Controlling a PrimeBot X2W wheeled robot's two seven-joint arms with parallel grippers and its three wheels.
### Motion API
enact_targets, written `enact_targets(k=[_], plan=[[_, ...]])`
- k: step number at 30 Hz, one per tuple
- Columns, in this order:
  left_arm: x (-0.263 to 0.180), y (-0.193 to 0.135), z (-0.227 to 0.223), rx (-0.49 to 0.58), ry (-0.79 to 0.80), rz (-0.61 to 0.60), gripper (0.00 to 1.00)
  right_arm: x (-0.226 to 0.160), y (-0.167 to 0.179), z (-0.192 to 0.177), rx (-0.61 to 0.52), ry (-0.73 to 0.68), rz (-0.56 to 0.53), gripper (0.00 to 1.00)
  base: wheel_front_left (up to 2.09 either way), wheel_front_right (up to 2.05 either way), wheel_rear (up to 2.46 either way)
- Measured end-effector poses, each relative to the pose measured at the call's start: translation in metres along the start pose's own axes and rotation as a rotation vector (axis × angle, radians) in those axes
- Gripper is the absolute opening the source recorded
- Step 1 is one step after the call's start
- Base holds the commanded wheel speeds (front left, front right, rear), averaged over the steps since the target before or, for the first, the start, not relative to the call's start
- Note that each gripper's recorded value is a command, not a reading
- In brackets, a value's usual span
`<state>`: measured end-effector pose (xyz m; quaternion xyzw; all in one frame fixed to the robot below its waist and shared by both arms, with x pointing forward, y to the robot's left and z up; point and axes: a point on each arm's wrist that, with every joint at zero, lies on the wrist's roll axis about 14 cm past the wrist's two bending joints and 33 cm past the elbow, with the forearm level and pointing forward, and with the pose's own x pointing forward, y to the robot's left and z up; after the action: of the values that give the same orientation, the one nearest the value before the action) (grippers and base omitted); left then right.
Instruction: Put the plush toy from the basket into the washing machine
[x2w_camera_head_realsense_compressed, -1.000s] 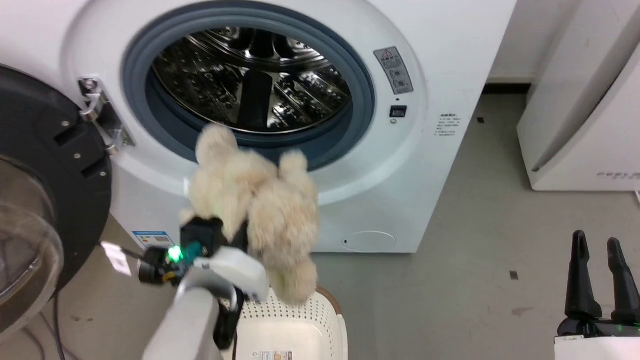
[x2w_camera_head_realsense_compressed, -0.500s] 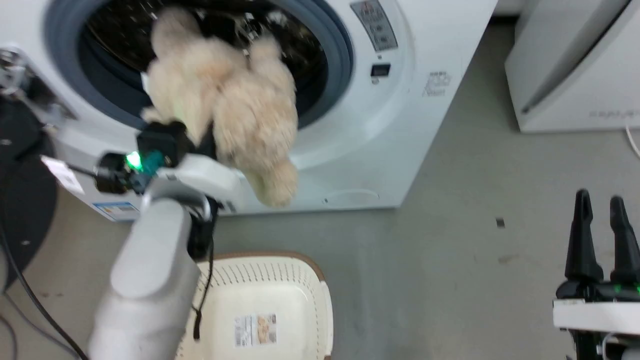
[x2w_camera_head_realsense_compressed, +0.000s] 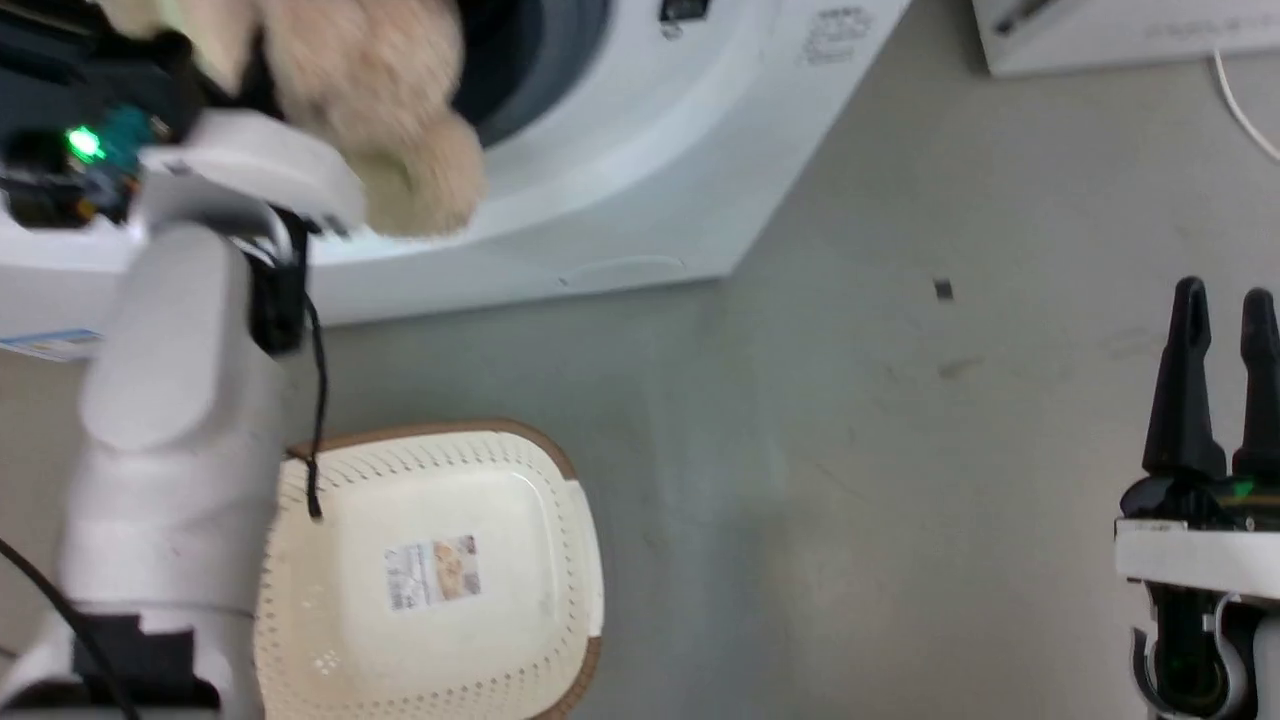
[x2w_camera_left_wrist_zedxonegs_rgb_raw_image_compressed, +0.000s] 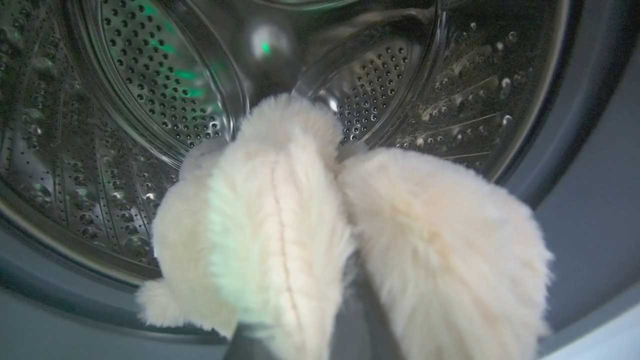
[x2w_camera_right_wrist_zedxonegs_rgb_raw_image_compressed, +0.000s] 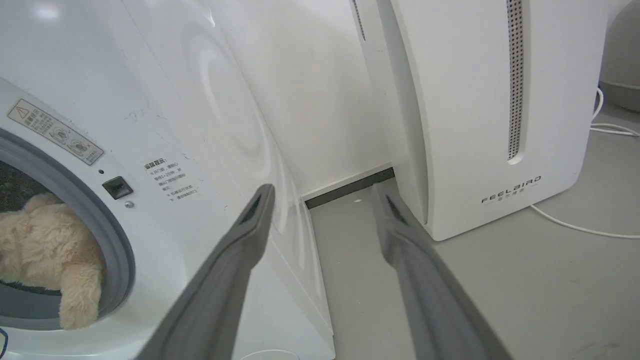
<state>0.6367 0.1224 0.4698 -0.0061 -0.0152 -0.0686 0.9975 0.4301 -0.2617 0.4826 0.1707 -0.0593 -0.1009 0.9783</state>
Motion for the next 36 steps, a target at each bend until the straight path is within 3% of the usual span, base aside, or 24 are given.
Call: enact_targets(k=[14,25,26,27,36], plan=[[0.078,0.03,-0.03,-0.027,-0.042,0.093,0.0,0.012,-0.024,-0.03,-0.041,0.062,-0.058,1.0,0.0,0.0,0.0],[0.107,0.041,-0.048,-0.047,-0.046,0.13,0.0,0.011,-0.037,-0.048,-0.069,0.112,-0.087,1.0,0.0,0.0,0.0],[0.107,0.042,-0.054,-0.038,-0.037,0.13,0.75,0.013,-0.037,-0.048,-0.072,0.109,-0.085,1.0,0.0,0.0,0.0],[0.107,0.042,-0.054,-0.038,-0.037,0.13,1.0,0.013,-0.037,-0.048,-0.072,0.109,-0.085,1.0,0.0,0.0,0.0],[0.093,0.037,-0.045,-0.033,-0.027,0.108,1.0,0.014,-0.028,-0.035,-0.057,0.077,-0.064,1.0,0.0,0.0,0.0]])
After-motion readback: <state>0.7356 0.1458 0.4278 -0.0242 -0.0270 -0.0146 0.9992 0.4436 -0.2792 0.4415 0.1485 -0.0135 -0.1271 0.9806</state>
